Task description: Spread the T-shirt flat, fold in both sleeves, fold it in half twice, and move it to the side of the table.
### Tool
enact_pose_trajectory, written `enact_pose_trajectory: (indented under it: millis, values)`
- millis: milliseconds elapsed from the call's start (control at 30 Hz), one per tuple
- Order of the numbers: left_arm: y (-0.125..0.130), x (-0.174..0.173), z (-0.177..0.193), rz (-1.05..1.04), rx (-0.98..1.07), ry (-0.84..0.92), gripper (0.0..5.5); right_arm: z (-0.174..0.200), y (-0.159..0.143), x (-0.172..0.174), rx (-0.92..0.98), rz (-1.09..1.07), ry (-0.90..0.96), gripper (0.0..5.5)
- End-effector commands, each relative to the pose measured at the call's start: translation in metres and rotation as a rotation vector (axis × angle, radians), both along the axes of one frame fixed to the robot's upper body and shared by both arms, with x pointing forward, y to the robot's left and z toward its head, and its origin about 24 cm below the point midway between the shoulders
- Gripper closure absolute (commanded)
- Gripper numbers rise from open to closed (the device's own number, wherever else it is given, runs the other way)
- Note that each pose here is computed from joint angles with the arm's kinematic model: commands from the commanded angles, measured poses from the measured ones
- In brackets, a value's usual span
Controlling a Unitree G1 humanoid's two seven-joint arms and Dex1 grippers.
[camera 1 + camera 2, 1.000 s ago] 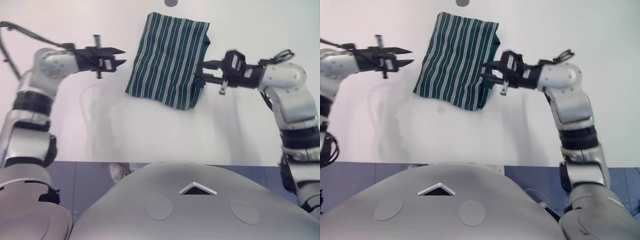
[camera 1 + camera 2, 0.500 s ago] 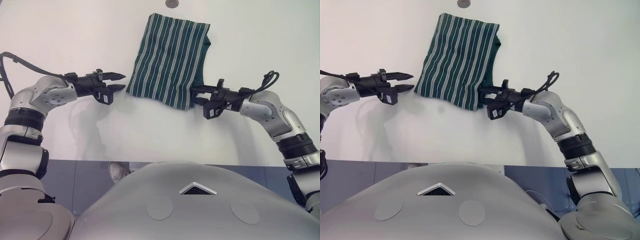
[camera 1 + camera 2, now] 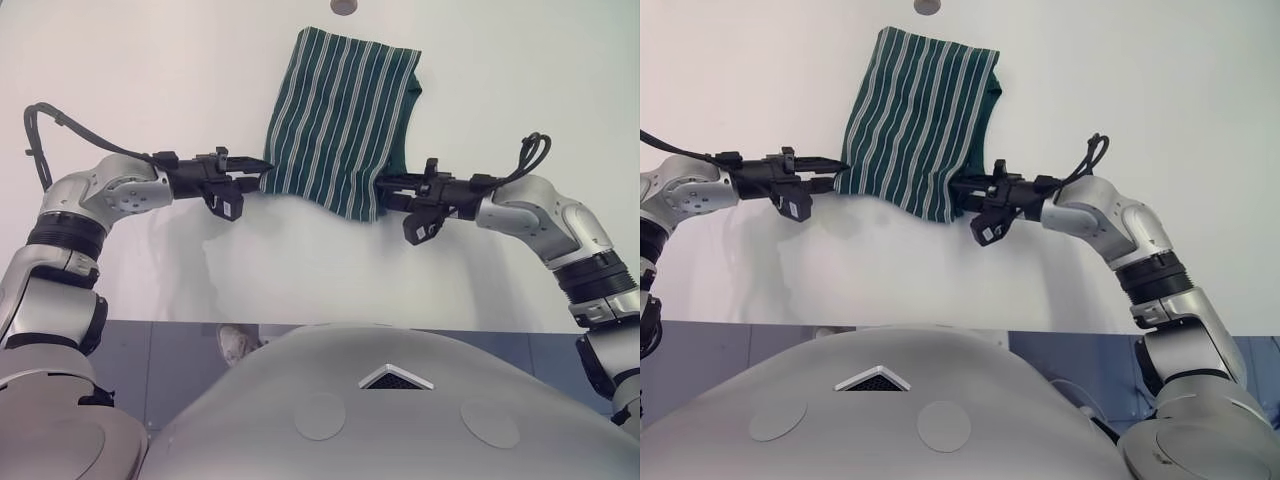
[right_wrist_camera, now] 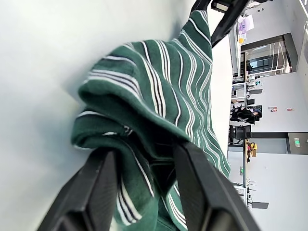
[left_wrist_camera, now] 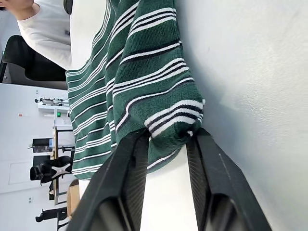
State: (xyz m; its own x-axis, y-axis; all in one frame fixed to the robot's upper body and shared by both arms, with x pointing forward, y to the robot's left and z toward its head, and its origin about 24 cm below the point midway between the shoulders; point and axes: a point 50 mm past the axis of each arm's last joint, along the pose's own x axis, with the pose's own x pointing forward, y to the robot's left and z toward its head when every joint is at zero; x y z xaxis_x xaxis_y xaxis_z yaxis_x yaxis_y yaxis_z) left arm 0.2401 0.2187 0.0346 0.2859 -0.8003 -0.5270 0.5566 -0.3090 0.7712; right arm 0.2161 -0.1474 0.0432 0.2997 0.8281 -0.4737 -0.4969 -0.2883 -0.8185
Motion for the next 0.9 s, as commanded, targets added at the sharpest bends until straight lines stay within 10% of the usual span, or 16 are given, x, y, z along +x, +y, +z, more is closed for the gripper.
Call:
enact_pose_trajectory:
  millis: [33,433,633,900]
  values:
    - [0.009,-0.015,-0.019,-0.013,0.11,0.101,4.88,0.006,-0.013,0.003,0.015,-0.072,0.016,3.6]
    - [0.005,-0.019,-0.024,-0.022,0.111,0.131,5.47,0.003,-0.001,-0.011,0.036,0.032,-0.058,3.6]
    - [0.002,-0.013,-0.023,0.024,0.086,0.153,5.47,-0.008,-0.002,-0.007,-0.044,0.037,-0.004,4.83]
    - [-0.011,-0.041,0.049,0.189,-0.035,0.952,5.49,0.044,-0.011,-0.026,0.237,-0.221,0.9,5.5]
